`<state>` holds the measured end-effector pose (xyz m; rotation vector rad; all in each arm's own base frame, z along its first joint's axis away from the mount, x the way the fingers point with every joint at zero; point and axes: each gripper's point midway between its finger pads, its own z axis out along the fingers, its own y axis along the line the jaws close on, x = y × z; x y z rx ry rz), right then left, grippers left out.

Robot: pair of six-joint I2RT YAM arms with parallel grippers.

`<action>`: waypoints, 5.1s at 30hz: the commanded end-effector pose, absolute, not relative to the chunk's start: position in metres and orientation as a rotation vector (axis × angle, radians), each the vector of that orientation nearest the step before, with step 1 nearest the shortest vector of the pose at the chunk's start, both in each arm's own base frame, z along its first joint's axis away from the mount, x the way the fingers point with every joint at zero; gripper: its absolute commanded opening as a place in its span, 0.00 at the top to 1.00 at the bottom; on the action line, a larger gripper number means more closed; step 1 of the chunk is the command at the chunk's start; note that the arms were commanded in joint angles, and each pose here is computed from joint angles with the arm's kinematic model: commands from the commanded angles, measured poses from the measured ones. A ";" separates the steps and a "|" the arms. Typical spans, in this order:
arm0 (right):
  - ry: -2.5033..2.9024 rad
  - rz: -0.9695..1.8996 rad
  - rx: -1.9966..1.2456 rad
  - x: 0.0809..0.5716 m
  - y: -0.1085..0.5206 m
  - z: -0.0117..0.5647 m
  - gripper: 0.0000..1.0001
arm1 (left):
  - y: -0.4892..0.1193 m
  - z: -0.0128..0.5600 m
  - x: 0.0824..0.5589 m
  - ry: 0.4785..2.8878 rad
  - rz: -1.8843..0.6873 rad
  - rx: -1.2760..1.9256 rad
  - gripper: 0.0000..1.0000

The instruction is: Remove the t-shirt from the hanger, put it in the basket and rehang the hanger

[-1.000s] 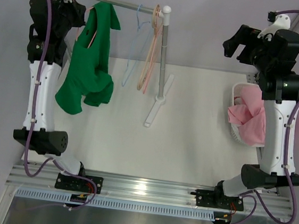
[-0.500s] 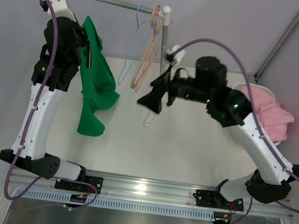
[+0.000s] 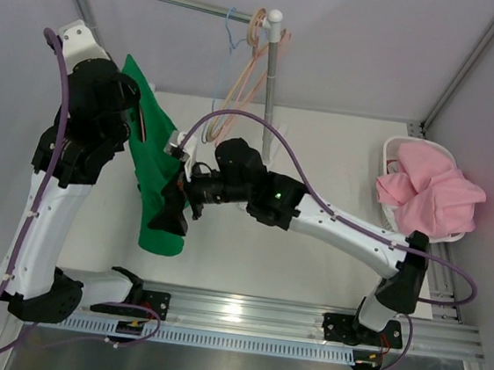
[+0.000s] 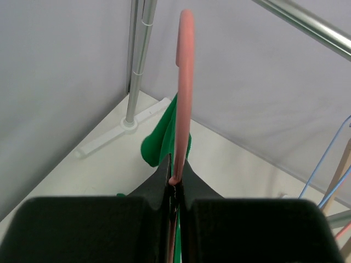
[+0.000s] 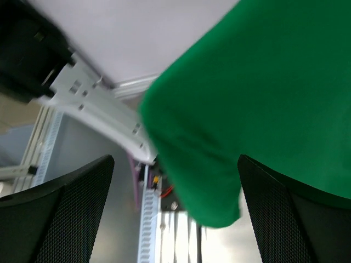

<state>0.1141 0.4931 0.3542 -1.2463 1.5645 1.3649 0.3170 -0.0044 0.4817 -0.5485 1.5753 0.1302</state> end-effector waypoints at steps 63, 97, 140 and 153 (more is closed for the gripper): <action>2.324 0.319 -1.078 0.276 0.523 -0.011 0.01 | -0.027 0.516 0.330 1.480 -0.117 -0.037 0.99; 1.802 0.034 0.529 0.339 -0.036 0.452 1.00 | -0.134 0.521 0.511 1.290 -0.453 0.260 0.99; 1.764 0.131 0.454 0.407 -0.047 0.449 0.01 | -0.071 0.525 0.414 1.343 -0.230 -0.019 0.00; 1.591 0.554 0.113 0.323 0.072 0.427 0.00 | -0.078 0.408 0.282 1.491 -0.465 -0.128 0.00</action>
